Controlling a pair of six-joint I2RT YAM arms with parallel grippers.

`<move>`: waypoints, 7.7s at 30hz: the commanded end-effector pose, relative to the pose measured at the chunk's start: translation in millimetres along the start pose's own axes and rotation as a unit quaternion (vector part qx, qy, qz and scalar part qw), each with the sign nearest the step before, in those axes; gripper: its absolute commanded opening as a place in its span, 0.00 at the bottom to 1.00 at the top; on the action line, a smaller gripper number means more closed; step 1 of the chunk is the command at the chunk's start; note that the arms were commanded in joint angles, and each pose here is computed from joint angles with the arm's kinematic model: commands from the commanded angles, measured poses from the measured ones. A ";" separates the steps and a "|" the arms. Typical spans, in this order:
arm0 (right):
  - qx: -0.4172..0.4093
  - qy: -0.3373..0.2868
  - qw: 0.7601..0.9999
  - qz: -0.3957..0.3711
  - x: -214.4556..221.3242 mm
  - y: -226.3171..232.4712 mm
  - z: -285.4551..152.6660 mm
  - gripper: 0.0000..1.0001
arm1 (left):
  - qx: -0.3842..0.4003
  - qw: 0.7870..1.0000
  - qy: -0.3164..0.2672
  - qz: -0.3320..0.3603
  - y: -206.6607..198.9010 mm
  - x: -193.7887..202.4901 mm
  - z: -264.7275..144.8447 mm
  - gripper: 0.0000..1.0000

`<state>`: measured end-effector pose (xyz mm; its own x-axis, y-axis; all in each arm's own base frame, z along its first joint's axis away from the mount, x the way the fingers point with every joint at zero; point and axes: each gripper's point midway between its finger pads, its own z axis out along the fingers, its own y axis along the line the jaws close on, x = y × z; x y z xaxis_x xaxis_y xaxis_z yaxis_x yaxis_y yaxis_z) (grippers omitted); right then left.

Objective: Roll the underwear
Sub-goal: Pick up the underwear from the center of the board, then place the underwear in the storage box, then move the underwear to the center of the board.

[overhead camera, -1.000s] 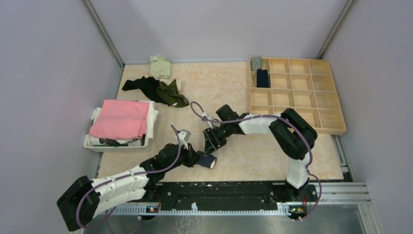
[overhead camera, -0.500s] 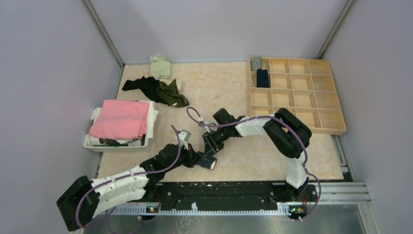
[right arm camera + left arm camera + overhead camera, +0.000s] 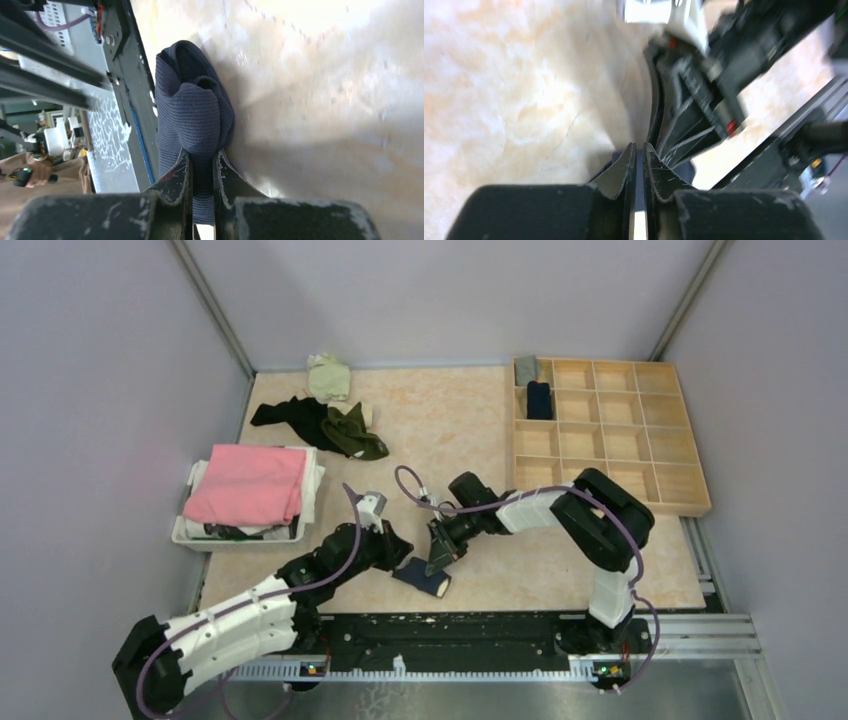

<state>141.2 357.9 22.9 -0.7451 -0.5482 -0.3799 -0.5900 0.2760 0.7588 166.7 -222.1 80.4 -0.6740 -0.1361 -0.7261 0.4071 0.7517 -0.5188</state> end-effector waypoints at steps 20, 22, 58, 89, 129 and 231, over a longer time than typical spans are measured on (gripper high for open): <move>0.272 -0.415 0.864 -0.090 -143.3 10.3 -263.5 0.00 | -0.081 0.993 -0.082 -0.037 9.7 -53.9 -24.0 0.41; 0.346 -0.440 0.823 -0.096 -152.5 -6.4 -307.4 0.00 | -0.092 0.993 -0.070 -0.038 13.5 -47.8 -17.8 0.43; 0.420 -0.487 0.765 0.030 -146.9 -200.6 -377.9 0.00 | -0.183 0.982 -0.003 -0.036 50.6 -32.7 15.1 0.67; 0.387 -0.395 0.819 0.152 -122.1 -245.3 -332.6 0.40 | -0.190 0.981 -0.001 -0.033 55.1 -33.1 13.0 0.67; 0.441 -0.557 0.703 0.035 -45.2 56.5 -431.9 0.99 | -0.261 0.949 -0.178 0.012 50.7 -261.3 -24.0 0.84; 0.301 -0.462 0.824 0.129 -0.3 18.4 -320.5 0.86 | -0.077 0.995 -0.037 0.049 -51.5 -117.7 41.4 0.69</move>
<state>223.5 103.7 195.3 -0.6388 0.3158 -0.7016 -0.1957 0.8152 0.5452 194.5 -317.1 137.6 -0.6553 0.0738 -0.7517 0.4925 0.7963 -0.3511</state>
